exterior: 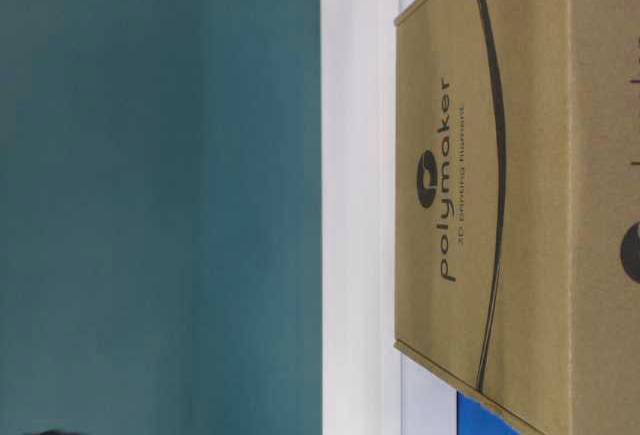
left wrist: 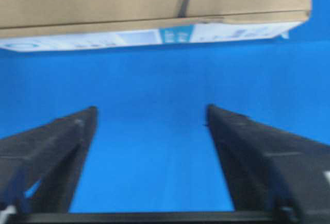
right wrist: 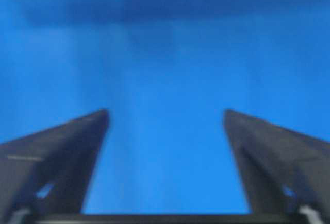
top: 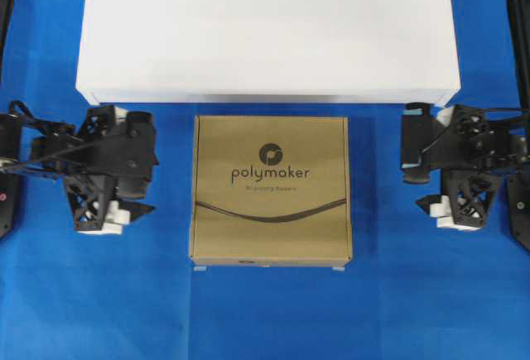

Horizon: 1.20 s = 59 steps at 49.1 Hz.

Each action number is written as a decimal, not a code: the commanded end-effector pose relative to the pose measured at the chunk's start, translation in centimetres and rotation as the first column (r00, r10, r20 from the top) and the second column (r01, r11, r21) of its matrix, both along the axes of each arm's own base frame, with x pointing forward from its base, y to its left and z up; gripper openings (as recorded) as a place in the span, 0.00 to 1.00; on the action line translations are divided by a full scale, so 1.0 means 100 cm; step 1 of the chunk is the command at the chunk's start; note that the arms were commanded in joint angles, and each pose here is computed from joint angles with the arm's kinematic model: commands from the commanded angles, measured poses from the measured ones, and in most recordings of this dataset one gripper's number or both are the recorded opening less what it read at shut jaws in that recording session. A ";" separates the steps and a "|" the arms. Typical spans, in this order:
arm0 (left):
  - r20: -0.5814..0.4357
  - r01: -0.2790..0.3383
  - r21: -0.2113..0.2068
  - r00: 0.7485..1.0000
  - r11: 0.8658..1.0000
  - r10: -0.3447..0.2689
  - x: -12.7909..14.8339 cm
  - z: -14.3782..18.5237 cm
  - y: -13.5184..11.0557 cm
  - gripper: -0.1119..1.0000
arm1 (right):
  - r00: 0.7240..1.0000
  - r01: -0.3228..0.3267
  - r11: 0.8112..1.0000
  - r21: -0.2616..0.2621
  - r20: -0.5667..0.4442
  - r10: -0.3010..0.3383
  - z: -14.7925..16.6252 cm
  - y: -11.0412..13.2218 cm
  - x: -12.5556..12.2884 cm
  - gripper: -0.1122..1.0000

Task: Place the cardboard box on the stand after clamping it between your arms.
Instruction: 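Move both grippers inward toward the left and right sides of the box, then press both grippers against the box sides, clamping it between them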

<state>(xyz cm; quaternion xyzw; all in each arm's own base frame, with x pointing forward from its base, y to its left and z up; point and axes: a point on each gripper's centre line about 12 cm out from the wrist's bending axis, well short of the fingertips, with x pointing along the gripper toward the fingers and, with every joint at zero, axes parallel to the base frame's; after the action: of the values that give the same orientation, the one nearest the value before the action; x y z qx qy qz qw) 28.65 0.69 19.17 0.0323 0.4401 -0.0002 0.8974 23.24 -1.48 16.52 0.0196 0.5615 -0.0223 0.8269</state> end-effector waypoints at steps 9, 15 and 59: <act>-0.046 -0.011 -0.006 0.999 1.000 0.011 0.019 -0.025 0.002 0.89 | 0.999 -0.026 0.999 -0.021 0.045 0.027 -0.016 -0.004 0.024 0.99; -0.052 -0.020 -0.005 0.998 1.000 0.020 0.027 -0.032 0.006 0.89 | 0.998 -0.023 0.999 -0.024 0.054 0.024 -0.029 -0.006 0.034 0.99; -0.009 -0.037 0.000 0.999 0.999 0.037 0.074 -0.051 0.018 0.89 | 0.989 -0.026 0.999 -0.040 0.145 0.032 -0.054 -0.012 0.102 0.98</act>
<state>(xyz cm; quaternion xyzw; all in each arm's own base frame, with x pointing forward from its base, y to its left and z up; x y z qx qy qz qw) 34.57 2.53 13.23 0.0217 0.4721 0.0169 0.8811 32.19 -2.58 9.95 -0.0054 0.5256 -0.0161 0.8506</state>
